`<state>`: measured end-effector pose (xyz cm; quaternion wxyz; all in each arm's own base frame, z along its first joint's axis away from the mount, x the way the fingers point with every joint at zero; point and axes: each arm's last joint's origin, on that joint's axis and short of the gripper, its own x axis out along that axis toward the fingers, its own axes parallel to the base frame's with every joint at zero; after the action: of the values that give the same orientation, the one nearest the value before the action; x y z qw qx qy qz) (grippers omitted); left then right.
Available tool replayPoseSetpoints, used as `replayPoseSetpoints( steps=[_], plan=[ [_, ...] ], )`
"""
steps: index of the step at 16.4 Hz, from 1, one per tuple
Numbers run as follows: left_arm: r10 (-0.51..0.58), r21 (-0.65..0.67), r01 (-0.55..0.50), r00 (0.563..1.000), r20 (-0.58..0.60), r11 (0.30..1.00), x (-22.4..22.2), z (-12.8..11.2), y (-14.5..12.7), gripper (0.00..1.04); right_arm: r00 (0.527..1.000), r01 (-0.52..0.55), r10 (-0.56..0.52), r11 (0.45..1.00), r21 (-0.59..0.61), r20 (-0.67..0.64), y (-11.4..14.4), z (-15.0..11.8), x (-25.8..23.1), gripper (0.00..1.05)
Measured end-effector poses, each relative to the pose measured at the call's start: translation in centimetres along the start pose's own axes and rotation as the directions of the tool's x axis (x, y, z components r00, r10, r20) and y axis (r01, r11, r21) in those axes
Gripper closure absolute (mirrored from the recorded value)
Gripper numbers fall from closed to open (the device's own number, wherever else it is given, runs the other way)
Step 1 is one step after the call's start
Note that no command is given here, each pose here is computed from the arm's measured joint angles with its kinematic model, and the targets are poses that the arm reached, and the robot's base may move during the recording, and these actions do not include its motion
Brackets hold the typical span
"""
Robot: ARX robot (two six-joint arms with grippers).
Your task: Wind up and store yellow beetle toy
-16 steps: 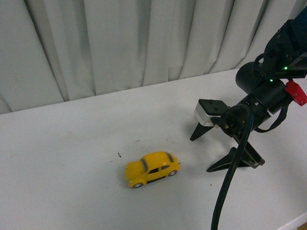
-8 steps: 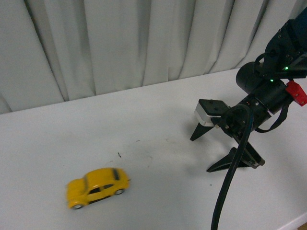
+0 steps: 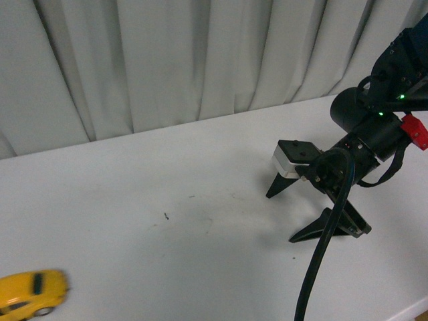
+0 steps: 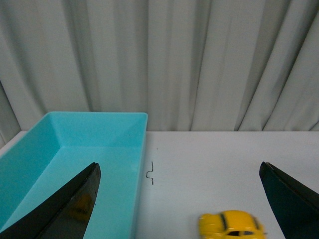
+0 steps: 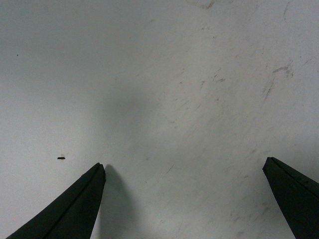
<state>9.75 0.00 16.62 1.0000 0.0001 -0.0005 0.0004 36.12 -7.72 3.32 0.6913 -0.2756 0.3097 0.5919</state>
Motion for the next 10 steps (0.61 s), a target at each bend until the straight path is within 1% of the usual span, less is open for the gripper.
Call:
replayPoseSetpoints(
  steps=[1,2,3,4,7,9,10],
  plan=[
    [0.000,0.000,0.000,1.000,0.000,1.000,0.0,0.0,0.0,0.07,1.000,-0.021,0.021,1.000,-0.020,0.001,-0.3,0.9,0.2,0.07],
    [0.000,0.000,0.000,1.000,0.000,1.000,0.0,0.0,0.0,0.07,0.999,-0.053,0.053,0.997,-0.061,-0.004,-1.7,2.7,0.8,0.07],
    [0.000,0.000,0.000,1.000,0.000,1.000,0.0,0.0,0.0,0.07,0.998,-0.063,0.062,0.995,-0.071,-0.010,-2.5,4.0,0.1,0.07],
    [0.000,0.000,0.000,1.000,0.000,1.000,0.0,0.0,0.0,0.07,0.999,-0.050,0.049,0.995,-0.083,-0.024,-2.7,5.5,-1.7,0.07],
    [0.000,0.000,0.000,1.000,0.000,1.000,0.0,0.0,0.0,0.07,0.998,0.062,-0.063,0.982,-0.178,-0.001,-3.7,8.9,-5.6,0.07],
    [0.000,0.000,0.000,1.000,0.000,1.000,0.0,0.0,0.0,0.07,0.995,0.097,-0.096,0.974,-0.204,0.012,-3.6,9.7,-6.8,0.07],
    [0.000,0.000,0.000,1.000,0.000,1.000,0.0,0.0,0.0,0.07,0.988,0.149,-0.151,0.962,-0.229,0.006,-3.7,9.7,-7.1,0.07]
  ],
)
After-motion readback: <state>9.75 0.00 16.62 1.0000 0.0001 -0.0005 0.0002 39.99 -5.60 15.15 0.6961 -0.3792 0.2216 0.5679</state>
